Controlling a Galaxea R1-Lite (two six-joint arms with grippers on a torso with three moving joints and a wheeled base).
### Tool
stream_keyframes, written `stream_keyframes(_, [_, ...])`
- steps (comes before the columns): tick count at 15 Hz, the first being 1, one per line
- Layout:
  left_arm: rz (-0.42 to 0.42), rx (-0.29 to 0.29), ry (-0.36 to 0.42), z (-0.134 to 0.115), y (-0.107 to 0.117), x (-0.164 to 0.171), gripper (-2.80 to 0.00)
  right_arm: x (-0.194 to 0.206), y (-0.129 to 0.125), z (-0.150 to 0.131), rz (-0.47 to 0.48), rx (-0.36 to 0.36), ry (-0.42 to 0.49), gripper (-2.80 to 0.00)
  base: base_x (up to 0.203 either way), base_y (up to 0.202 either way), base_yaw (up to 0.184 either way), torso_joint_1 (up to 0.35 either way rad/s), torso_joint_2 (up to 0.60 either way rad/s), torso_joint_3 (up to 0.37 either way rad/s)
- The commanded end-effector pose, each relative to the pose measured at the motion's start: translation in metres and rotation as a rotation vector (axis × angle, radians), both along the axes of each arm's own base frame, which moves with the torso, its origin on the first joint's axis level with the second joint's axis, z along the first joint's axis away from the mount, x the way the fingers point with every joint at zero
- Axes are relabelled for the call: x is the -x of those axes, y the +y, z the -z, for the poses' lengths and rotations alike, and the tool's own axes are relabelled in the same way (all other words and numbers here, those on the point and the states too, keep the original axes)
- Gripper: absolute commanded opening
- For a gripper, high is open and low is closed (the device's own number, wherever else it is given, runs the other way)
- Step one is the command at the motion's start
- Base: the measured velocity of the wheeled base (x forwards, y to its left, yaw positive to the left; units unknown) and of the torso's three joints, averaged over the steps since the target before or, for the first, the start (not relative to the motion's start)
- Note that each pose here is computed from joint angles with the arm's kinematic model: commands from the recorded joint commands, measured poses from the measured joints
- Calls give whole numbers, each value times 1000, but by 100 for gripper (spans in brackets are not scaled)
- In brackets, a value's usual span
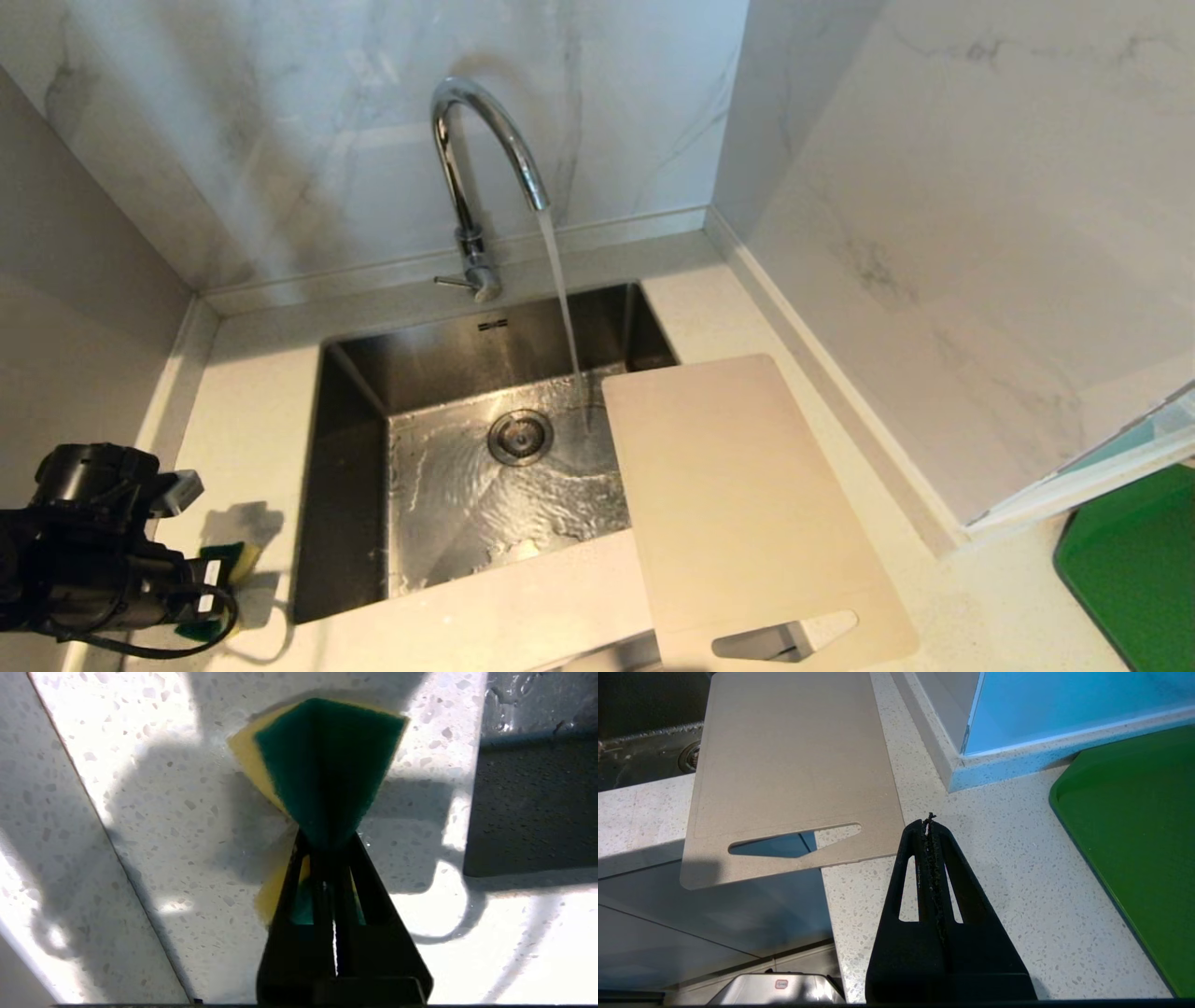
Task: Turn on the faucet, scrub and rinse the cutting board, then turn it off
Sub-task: Pick up the cleaning cloth, then pick up the cutting board
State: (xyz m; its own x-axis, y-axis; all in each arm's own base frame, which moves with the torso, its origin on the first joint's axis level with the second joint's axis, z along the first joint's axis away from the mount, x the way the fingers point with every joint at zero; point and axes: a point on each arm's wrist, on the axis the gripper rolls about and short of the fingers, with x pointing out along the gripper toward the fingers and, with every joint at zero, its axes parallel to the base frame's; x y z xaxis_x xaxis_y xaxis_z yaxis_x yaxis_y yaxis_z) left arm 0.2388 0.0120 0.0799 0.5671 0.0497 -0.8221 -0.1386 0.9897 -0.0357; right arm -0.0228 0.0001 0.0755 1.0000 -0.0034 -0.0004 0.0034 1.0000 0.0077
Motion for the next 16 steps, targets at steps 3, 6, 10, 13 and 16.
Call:
stream_keyframes(3, [54, 75, -28, -7, -5, 2, -280, 0, 0, 0, -1, 0, -2, -280, 0, 0, 0, 0, 0, 0])
stream_keyframes(6, [71, 90, -97, -23, -13, 9, -280, 0, 0, 0, -1, 0, -2, -280, 0, 0, 0, 0, 0, 0])
stream_keyframes(10, [86, 94, -251, -58, -16, 29, -280, 0, 0, 0, 0, 0, 0, -280, 0, 0, 0, 0, 0, 0])
stream_keyframes(13, [89, 75, -348, -82, -15, 48, -280, 0, 0, 0, -1, 0, -1, -280, 0, 0, 0, 0, 0, 0])
stream_keyframes(16, [115, 35, -433, -105, -13, 70, -280, 0, 0, 0, 0, 0, 0, -280, 0, 0, 0, 0, 0, 0])
